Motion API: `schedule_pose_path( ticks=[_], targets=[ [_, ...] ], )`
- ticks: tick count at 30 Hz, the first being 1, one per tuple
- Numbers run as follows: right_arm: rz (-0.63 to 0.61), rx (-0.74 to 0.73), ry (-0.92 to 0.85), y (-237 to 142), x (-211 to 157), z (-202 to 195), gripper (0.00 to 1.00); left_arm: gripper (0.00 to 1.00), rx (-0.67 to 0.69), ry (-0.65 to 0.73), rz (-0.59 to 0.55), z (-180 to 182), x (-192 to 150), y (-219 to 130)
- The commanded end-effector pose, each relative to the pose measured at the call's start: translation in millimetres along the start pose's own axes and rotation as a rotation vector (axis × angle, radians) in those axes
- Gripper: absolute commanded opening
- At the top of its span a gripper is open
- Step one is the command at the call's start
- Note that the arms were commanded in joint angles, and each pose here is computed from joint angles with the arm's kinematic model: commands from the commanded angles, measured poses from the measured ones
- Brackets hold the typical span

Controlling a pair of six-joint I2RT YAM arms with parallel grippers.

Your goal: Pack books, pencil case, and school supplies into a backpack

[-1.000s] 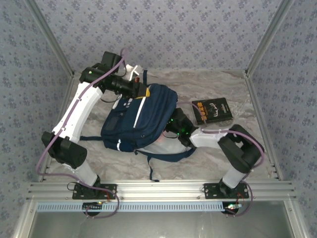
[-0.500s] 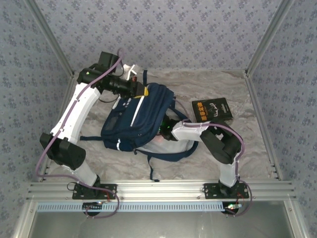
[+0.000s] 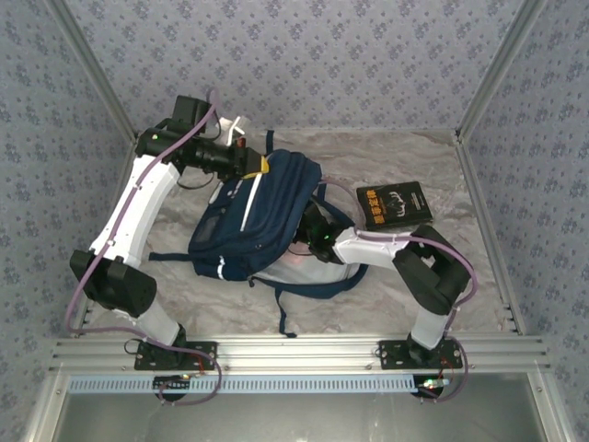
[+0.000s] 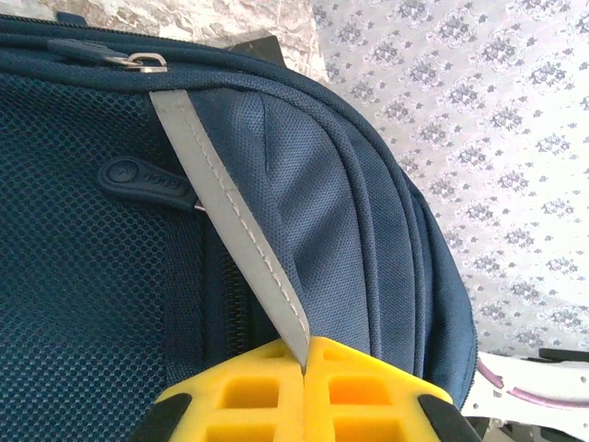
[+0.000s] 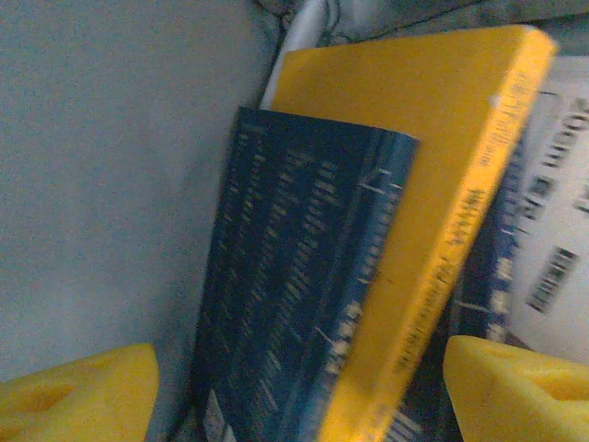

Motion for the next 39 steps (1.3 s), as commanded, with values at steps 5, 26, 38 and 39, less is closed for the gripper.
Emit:
schedule_pose_path(
  ticks=[5, 26, 38, 39],
  targets=[
    [-0.034, 0.079, -0.052, -33.2, 12.3, 2.0, 0.81, 0.0, -0.084, 0.137, -0.131, -35.1, 6.2, -39.5],
    [-0.241, -0.614, -0.225, -170.7, 123.1, -128.6, 0.78, 0.0, 0.829, 0.101, -0.184, 148.7, 2.3, -28.1],
    [-0.105, -0.817, -0.045, -144.7, 228.8, -234.1, 0.7, 0.6, 0.271, 0.186, -0.337, 90.8, -16.1, 26.9],
    [-0.104, -0.853, -0.027, -145.5, 237.8, -245.0, 0.7, 0.62, 0.246, 0.203, -0.332, 87.1, -19.6, 29.3]
  ],
)
Point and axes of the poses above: each hand's point on the last joint's axis, 136 mm out from that joint toward the fingers, its own y axis out along the fingers, its own z axis along the line the jaws close on, x = y × z, the point moved 1 cm from there along -y, back along the fingers, and after that the axes turned 2 degrees about -y, right-handed, at the moved point
